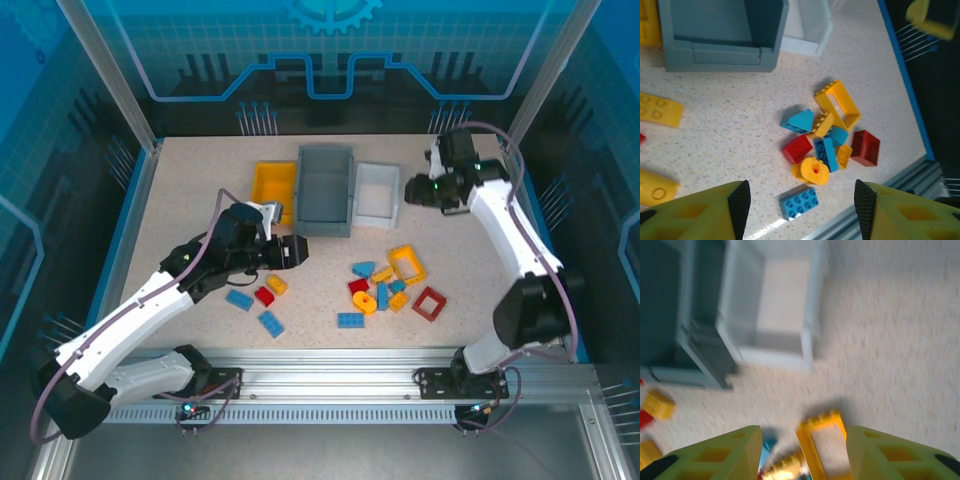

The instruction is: Sort the legos into containers by color

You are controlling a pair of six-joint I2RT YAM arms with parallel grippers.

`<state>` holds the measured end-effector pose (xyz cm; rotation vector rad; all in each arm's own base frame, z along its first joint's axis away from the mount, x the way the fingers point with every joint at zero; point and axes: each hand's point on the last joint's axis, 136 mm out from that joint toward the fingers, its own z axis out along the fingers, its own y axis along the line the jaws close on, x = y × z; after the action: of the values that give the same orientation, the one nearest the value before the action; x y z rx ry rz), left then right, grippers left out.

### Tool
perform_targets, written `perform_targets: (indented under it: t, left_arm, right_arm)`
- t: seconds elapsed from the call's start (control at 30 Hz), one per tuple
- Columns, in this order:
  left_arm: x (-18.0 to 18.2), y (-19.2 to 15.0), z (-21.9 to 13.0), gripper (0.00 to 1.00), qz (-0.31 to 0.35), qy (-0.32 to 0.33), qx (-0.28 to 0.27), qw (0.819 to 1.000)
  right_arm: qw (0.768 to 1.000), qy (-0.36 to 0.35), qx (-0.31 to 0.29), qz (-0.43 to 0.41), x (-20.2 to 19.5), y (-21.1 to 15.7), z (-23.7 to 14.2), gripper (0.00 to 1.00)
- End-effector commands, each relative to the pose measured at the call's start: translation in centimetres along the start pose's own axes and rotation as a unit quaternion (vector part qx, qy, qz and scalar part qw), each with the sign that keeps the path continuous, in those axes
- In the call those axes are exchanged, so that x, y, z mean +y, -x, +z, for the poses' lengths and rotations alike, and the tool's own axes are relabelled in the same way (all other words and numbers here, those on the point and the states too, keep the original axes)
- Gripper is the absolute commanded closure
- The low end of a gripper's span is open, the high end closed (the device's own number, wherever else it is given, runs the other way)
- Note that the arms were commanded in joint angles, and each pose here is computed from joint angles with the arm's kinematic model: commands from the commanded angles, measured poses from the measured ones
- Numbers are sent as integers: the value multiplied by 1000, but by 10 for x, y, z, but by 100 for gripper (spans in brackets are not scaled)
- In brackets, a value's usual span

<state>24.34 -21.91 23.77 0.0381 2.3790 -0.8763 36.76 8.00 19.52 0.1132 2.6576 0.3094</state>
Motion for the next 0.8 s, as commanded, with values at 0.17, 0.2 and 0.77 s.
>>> perform_targets:
  t: [0.17, 0.2, 0.77]
  left_arm:
    - [-32, -54, 19, 39, -15, -71, 41, 997]
    - [-35, -59, 22, 39, -13, -76, 40, 996]
    - [-42, -80, 39, 39, 7, -67, 48, 997]
  right_arm:
    - [995, -40, 88, -8, -32, -85, 63, 58]
    - [994, -44, 97, -11, -34, -89, 71, 60]
    - [985, -80, 148, -21, -53, -97, 119, 91]
